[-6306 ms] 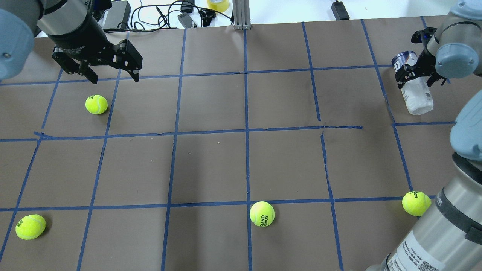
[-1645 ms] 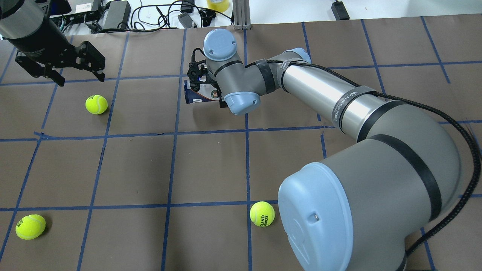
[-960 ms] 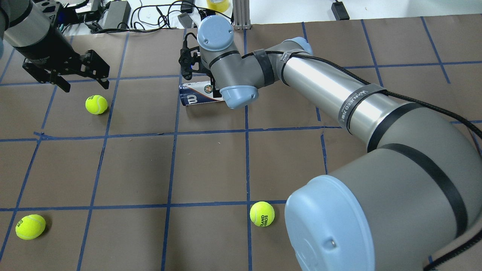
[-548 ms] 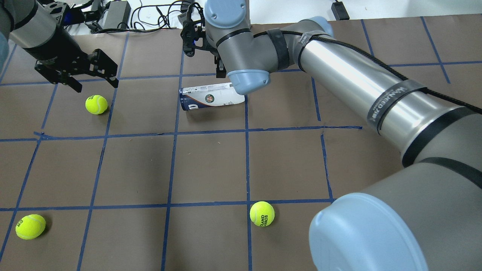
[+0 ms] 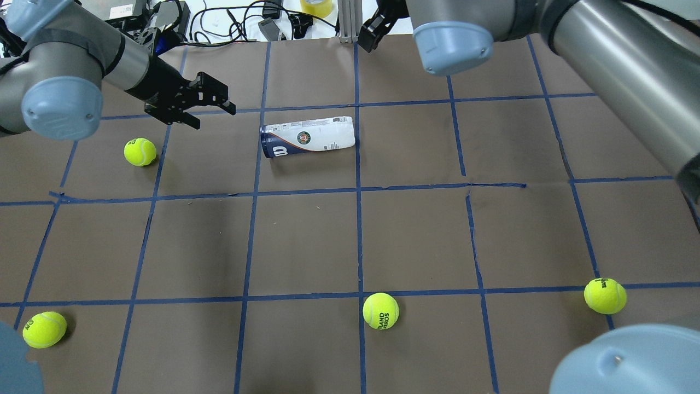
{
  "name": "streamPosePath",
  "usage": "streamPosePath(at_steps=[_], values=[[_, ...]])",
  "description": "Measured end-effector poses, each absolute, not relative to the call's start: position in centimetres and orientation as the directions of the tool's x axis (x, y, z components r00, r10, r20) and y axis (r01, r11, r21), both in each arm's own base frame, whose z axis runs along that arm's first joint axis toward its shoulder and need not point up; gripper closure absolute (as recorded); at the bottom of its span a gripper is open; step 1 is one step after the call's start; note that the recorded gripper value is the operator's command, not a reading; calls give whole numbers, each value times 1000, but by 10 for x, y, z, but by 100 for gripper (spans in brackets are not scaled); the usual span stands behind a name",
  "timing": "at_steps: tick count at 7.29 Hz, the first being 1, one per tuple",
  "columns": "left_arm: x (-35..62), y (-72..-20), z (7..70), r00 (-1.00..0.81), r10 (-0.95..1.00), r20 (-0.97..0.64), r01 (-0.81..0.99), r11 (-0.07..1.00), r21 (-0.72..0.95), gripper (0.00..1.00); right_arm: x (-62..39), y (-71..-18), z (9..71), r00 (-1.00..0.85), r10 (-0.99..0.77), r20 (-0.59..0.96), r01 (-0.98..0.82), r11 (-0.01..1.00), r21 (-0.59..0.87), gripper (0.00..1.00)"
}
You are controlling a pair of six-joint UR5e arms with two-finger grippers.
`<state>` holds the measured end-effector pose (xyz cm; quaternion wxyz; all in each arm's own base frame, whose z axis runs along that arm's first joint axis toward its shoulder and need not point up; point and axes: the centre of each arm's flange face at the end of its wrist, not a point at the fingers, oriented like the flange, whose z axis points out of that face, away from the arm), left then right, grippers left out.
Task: Lift up tennis ball bucket
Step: 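Raise the right gripper away while the left gripper reaches to the can's end, then grip the can's open end with the left gripper and tilt it upright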
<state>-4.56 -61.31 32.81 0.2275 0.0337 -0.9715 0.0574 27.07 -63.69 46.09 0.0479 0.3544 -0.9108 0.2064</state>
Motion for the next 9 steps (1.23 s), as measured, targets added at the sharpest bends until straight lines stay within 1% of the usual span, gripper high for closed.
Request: streamPosePath(at_steps=[1, 2, 3, 5, 6, 7, 9], values=[[-49, -624, 309, -865, -51, 500, -113, 989, -94, 0, 236, -622, 471, -819, -554, 148, -573, 784, -239, 0], [-51, -634, 290, -838, -56, 543, -126, 988, -93, 0, 204, -605, 479, -886, -455, 85, -463, 876, -135, 0], [-53, -641, 271, -810, -60, 583, -133, 988, -83, 0, 185, -591, 492, -930, -364, 61, -368, 925, -91, 0], [-57, -650, 235, -764, -87, 640, -143, 989, -36, 0, 172, -571, 512, -989, -142, 41, -145, 985, -89, 0], [-58, -652, 221, -745, -104, 659, -148, 989, -11, 0, 171, -562, 512, -997, -63, 32, -66, 994, -85, 0], [-60, -653, 209, -724, -121, 679, -152, 988, 13, 0, 170, -548, 513, -999, -27, 28, -29, 996, -81, 0], [-66, -654, 188, -706, -143, 694, -150, 987, 51, 0, 167, -515, 514, -1000, -9, 27, -12, 997, -77, 0]])
